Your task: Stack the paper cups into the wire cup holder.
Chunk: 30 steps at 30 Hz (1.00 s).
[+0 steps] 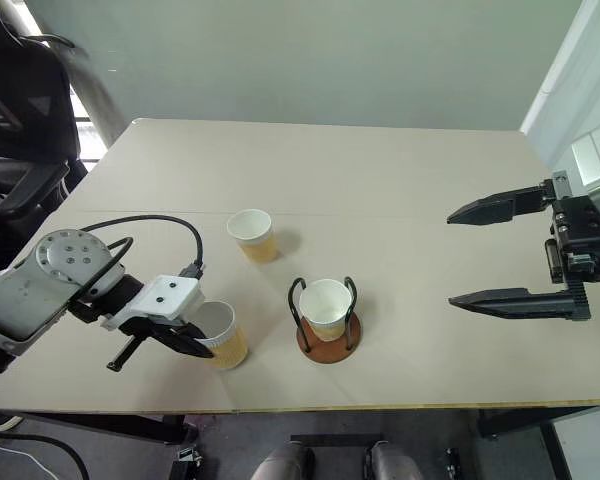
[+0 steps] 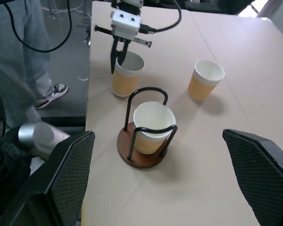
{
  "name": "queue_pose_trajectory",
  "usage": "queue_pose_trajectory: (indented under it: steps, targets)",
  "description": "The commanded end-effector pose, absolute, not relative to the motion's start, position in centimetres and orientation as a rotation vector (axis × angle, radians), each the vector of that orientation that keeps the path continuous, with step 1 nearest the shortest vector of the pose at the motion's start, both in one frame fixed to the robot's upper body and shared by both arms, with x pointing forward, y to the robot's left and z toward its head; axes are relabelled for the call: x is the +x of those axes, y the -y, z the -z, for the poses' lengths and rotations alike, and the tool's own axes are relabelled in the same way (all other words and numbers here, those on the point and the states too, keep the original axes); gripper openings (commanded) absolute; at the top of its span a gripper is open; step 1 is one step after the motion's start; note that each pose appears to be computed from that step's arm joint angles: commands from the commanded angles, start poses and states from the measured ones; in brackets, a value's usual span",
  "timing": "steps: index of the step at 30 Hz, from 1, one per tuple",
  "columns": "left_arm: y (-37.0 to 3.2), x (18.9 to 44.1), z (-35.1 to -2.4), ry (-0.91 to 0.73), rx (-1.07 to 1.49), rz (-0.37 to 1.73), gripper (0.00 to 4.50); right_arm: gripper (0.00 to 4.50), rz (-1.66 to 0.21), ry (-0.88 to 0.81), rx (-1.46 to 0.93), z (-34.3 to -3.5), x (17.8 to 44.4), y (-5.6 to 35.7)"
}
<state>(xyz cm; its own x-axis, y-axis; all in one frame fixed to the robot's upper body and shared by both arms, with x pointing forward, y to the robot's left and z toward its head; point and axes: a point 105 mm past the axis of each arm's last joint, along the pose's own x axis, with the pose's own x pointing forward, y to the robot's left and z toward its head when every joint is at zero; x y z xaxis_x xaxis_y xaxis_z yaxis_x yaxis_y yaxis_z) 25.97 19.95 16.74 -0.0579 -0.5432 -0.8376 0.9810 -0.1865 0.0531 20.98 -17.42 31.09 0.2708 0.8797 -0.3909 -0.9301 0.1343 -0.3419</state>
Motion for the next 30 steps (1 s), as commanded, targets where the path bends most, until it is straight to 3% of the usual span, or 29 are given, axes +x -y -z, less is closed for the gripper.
queue_pose_trajectory:
  steps: [1,7,14,22,30]
  targets:
    - [-19.1,26.7,-20.7,-0.568,0.907,1.570,0.02,4.50,-1.269,-0.001,-0.612,-33.6,20.0,17.9]
    - [-17.2,28.2,-26.3,-0.389,0.962,1.564,0.02,4.50,-1.280,0.149,-0.538,-36.3,18.3,17.6]
    - [-12.5,30.0,-31.1,-0.135,1.089,1.652,0.02,4.50,-1.246,0.143,-0.547,-36.6,17.1,17.6]
    - [-7.3,29.7,-31.6,0.006,1.134,1.853,0.02,4.50,-1.167,0.116,-0.549,-35.8,16.7,17.6]
    - [-6.0,28.1,-30.4,0.023,1.206,1.989,0.02,4.50,-1.118,0.099,-0.555,-35.5,16.6,17.6]
